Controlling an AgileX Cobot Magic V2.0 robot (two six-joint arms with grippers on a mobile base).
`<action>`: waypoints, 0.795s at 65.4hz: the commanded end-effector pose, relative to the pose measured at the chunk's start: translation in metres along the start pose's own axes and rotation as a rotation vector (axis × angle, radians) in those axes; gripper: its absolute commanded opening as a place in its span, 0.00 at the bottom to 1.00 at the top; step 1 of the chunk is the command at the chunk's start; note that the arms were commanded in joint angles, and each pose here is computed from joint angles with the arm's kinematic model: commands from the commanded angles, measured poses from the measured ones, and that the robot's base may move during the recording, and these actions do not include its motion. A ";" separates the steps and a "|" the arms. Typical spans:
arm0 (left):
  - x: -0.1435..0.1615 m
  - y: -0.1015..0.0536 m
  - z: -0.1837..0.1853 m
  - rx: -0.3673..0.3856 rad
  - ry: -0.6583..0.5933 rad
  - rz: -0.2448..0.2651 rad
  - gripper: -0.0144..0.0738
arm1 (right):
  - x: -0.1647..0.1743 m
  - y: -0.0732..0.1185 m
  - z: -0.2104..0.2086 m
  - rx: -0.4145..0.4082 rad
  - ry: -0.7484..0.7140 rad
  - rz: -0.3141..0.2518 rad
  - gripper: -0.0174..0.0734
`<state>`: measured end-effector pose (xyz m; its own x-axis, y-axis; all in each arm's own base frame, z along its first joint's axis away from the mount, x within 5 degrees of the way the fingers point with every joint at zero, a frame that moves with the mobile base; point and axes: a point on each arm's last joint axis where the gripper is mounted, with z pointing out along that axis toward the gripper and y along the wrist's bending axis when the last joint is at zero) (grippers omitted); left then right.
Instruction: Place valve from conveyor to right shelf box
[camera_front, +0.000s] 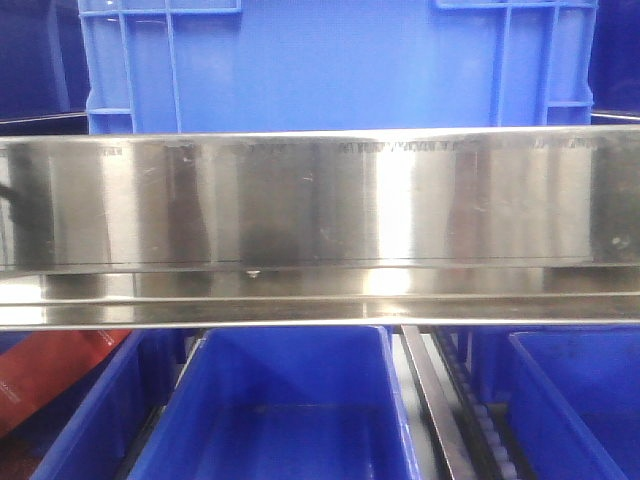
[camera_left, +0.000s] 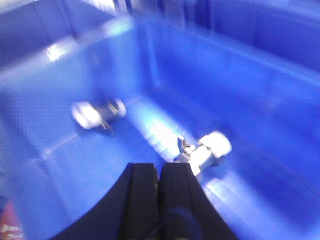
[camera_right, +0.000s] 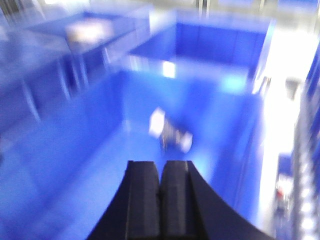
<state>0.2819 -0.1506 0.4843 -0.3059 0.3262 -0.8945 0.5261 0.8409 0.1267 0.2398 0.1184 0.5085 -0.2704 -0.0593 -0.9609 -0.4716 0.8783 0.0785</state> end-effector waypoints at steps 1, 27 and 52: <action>0.002 0.001 -0.024 -0.001 0.015 -0.011 0.04 | 0.001 0.001 -0.028 0.008 -0.047 -0.014 0.01; 0.102 -0.015 -0.089 -0.024 -0.223 -0.103 0.04 | 0.107 -0.004 -0.104 0.057 -0.155 -0.062 0.01; 0.225 -0.033 -0.118 -0.039 -0.368 -0.121 0.04 | 0.234 -0.011 -0.136 0.081 -0.186 -0.109 0.01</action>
<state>0.1088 -0.0581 0.3455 -0.0732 0.0832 -0.9938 0.4763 0.8784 0.0384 0.0739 0.0340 0.3322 -0.0961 -0.0805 -0.9921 -0.4216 0.9062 -0.0327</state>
